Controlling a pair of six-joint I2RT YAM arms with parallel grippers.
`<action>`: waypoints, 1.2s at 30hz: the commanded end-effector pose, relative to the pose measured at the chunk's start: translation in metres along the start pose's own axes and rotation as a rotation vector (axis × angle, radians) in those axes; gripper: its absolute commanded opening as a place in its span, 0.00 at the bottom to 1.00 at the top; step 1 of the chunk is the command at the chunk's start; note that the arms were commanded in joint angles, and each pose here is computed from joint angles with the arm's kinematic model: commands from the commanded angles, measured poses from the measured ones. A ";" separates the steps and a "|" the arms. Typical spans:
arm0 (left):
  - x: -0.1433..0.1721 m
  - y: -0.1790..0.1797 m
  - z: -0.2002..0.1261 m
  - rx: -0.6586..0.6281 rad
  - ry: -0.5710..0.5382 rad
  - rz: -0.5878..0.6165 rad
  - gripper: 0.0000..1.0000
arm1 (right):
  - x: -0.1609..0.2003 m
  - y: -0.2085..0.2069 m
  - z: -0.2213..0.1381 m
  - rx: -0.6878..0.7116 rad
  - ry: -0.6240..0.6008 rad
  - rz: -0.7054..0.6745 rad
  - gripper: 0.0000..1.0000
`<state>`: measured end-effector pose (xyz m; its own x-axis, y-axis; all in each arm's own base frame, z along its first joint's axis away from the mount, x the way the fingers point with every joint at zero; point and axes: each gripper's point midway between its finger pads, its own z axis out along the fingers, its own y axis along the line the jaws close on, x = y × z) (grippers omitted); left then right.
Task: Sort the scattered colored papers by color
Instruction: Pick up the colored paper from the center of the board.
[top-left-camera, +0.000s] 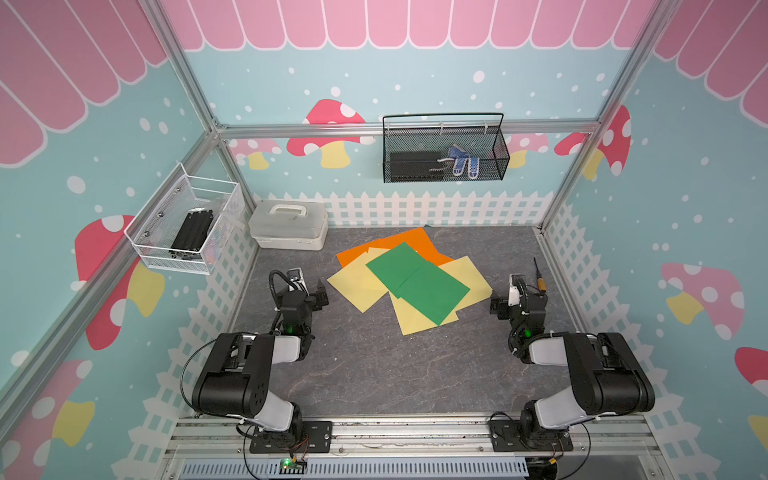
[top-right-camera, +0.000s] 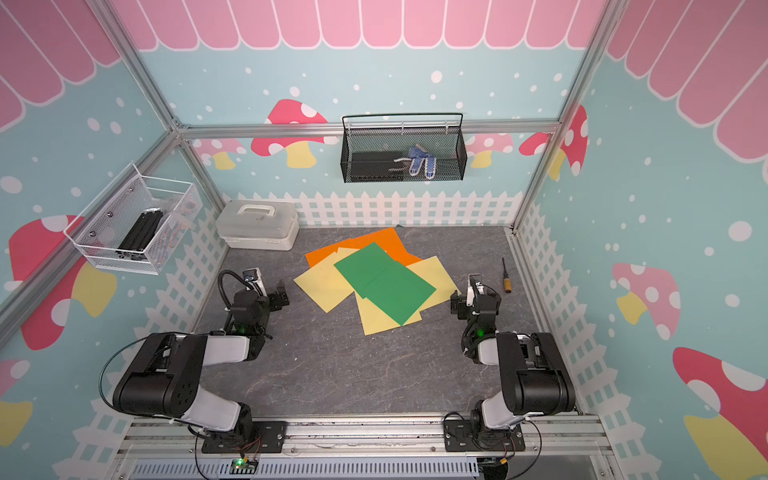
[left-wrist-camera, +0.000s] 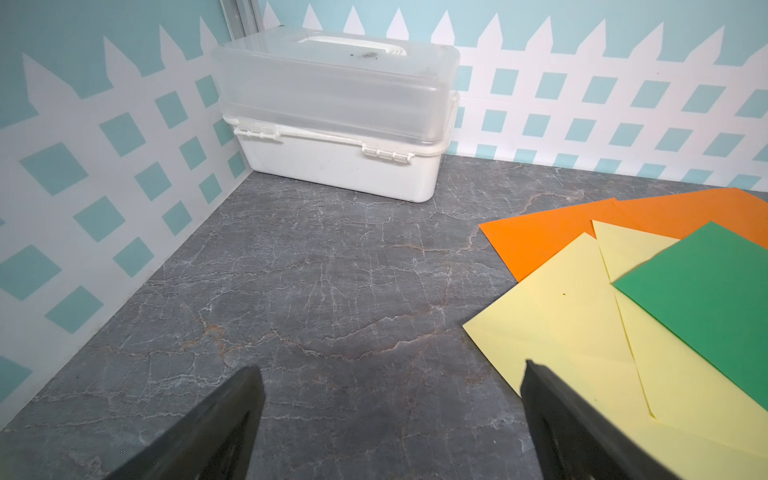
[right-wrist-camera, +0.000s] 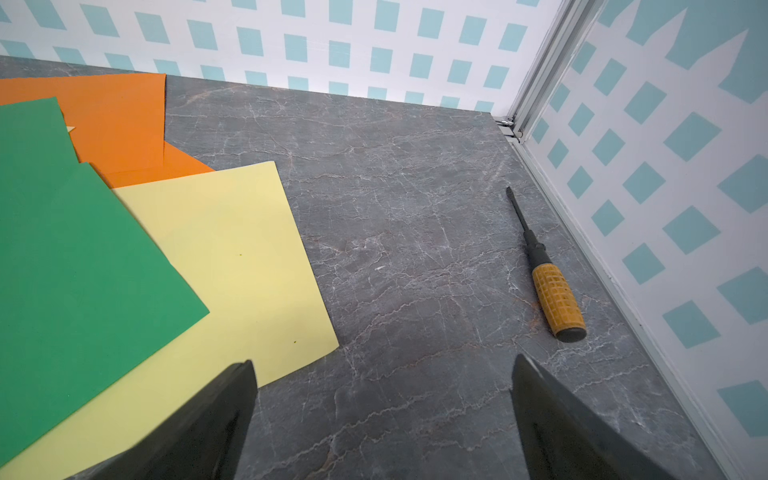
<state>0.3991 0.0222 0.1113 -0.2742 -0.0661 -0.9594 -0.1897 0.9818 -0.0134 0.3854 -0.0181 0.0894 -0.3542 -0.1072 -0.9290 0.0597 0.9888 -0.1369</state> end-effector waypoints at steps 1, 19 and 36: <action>-0.006 -0.001 0.001 -0.009 -0.024 0.017 0.99 | -0.011 -0.002 0.001 0.004 -0.037 -0.013 0.99; -0.005 -0.001 0.002 -0.007 -0.019 0.017 0.99 | -0.010 -0.002 0.001 0.004 -0.034 -0.014 0.99; -0.022 -0.008 -0.007 0.010 -0.018 0.051 0.96 | -0.014 -0.022 -0.006 0.118 -0.054 0.039 0.99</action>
<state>0.3975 0.0205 0.1120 -0.2845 -0.0555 -0.9571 -0.1831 0.9831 -0.0025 0.3855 -0.0244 0.0928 -0.3447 -0.0989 -0.9335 0.0987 0.9851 -0.1408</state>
